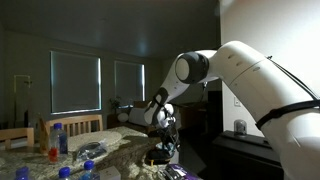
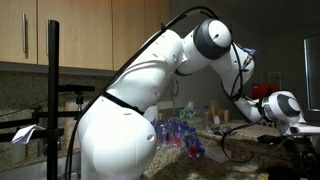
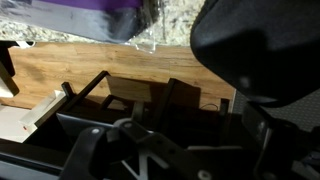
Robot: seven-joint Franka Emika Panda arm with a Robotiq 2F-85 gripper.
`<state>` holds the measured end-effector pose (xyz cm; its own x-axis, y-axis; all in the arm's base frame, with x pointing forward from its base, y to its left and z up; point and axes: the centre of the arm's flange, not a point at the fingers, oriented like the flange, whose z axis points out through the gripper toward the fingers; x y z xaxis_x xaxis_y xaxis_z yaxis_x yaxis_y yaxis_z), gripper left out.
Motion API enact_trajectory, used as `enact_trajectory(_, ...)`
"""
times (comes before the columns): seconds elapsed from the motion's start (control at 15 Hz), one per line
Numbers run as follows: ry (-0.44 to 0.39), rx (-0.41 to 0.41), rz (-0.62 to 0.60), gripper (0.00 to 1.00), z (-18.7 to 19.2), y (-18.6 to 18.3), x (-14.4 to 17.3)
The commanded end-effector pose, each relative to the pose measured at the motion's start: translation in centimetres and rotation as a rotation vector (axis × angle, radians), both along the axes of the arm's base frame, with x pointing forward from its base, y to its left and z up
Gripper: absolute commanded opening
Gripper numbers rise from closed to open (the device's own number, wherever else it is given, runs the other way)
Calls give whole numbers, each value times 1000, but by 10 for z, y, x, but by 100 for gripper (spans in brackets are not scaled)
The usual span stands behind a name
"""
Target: Put the cable on the lower counter on the upper counter and then put the case on the upper counter on the lower counter
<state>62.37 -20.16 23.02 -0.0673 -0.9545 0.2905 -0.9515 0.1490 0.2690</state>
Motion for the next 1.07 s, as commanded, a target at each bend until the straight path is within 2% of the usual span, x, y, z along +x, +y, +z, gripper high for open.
enact_trajectory(0.0,21,22,-8,100,3,7,-12)
enact_trajectory(0.4,5,56,-16,100,1,17,-9)
enact_trajectory(0.73,-44,91,23,100,8,53,15)
enact_trajectory(1.0,-51,117,68,100,4,85,23)
